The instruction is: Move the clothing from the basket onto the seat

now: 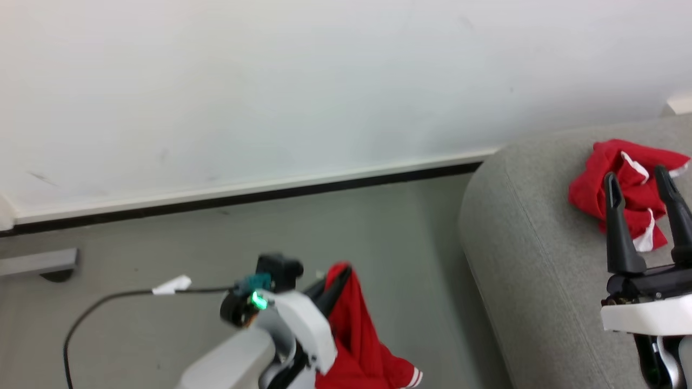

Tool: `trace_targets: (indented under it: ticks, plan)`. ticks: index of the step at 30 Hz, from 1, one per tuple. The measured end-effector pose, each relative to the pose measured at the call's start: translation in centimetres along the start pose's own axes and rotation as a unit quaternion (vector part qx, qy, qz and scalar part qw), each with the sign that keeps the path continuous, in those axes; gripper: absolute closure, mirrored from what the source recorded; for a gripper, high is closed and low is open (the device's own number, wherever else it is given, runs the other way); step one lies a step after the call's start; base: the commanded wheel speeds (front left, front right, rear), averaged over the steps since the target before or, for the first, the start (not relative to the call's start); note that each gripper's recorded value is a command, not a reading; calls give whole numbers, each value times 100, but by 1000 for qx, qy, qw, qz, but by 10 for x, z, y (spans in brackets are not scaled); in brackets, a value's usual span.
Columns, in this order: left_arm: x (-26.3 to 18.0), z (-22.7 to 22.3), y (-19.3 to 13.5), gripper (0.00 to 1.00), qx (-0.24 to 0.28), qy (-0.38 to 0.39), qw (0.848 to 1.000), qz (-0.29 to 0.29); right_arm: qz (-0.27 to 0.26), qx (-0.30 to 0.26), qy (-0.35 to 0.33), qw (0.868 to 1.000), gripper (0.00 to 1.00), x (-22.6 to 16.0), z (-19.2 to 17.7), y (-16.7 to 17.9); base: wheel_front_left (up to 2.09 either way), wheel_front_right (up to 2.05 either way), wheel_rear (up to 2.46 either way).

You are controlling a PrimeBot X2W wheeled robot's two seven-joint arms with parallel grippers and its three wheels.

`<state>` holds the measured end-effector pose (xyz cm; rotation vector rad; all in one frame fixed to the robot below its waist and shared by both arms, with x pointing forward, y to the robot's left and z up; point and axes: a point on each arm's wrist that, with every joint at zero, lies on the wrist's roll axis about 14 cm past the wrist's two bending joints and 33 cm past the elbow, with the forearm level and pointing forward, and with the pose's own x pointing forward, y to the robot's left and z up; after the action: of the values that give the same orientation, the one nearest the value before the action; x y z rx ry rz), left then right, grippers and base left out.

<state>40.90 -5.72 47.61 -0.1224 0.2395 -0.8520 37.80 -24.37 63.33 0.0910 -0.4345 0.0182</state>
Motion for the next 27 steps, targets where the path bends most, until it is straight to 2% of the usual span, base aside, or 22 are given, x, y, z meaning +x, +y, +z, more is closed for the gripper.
trace_targets:
  ticks: [4, 14, 19, 27]
  plan:
    - [-4, 63, -2, 100, 41, -83, 996, 3, 12, 13, 3, 1000, 0, -4, -2, 10, 0, 0, 0]
    - [-23, 164, -16, 100, 112, -215, 970, 4, 31, 32, 17, 999, 0, -11, -11, 29, 0, 0, 0]
    - [-29, 192, -21, 100, 133, -244, 961, 6, 40, 42, 22, 998, 0, -14, -14, 39, 0, 0, 0]
    - [-32, 195, -19, 100, 138, -241, 960, 15, 64, 50, 43, 996, 0, -21, -27, 58, 0, 0, 0]
